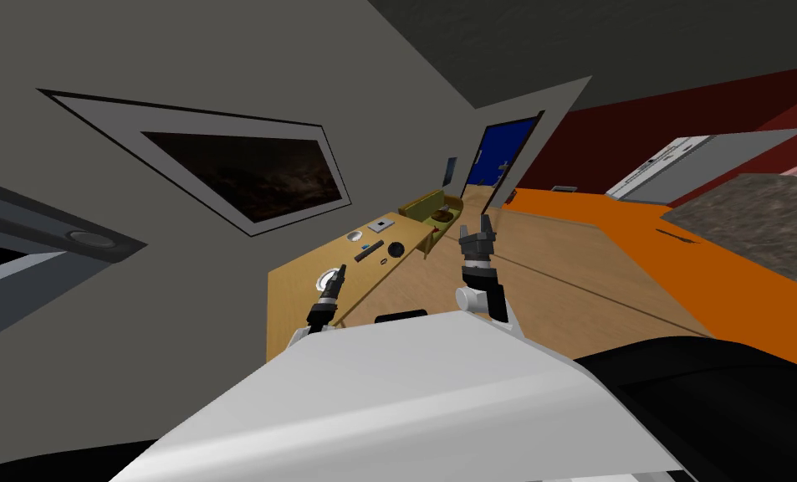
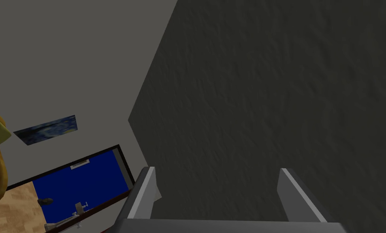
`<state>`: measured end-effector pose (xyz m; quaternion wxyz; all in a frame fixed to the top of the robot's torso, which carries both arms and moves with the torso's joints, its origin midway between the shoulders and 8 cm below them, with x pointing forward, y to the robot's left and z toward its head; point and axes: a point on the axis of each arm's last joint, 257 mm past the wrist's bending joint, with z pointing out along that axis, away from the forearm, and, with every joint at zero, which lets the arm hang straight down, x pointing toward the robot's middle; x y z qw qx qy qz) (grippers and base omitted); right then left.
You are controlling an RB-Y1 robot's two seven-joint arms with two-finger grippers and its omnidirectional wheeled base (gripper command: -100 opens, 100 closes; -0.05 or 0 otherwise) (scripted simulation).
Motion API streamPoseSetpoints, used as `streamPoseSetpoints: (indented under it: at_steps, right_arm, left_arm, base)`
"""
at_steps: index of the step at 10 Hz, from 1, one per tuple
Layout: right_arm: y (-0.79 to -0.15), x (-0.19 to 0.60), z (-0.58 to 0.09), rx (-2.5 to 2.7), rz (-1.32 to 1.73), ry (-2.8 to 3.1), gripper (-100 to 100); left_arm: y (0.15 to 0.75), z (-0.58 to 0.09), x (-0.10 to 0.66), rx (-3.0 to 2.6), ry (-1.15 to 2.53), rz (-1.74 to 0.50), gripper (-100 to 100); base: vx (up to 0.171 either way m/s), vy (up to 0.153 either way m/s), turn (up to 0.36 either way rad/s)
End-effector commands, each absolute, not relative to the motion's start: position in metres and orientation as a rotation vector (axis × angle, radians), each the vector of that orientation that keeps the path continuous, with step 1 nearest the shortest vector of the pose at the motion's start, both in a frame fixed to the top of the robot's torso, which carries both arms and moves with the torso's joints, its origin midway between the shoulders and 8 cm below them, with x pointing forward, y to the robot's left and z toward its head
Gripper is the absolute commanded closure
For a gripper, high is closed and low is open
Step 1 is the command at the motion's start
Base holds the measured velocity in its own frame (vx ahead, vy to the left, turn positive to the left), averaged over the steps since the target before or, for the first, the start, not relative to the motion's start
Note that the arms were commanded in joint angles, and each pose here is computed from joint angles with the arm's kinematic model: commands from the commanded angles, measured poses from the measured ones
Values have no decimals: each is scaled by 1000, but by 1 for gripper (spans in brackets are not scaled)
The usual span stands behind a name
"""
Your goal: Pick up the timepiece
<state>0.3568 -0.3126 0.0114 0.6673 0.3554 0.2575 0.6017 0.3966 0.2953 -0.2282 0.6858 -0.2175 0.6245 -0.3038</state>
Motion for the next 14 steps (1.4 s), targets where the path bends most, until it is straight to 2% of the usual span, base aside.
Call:
streamPoseSetpoints:
  at_steps: [1,14]
  right_arm:
    - [-313,357,11,802,1358,581,0]
    - [-313,357,11,802,1358,581,0]
  left_arm:
    - [299,-252,396,-454,1463,-619,-100]
    - [336,-374,388,-208,1789,-285,-100]
  base:
    - [-12,-1,11]
    - [0,-13,-15]
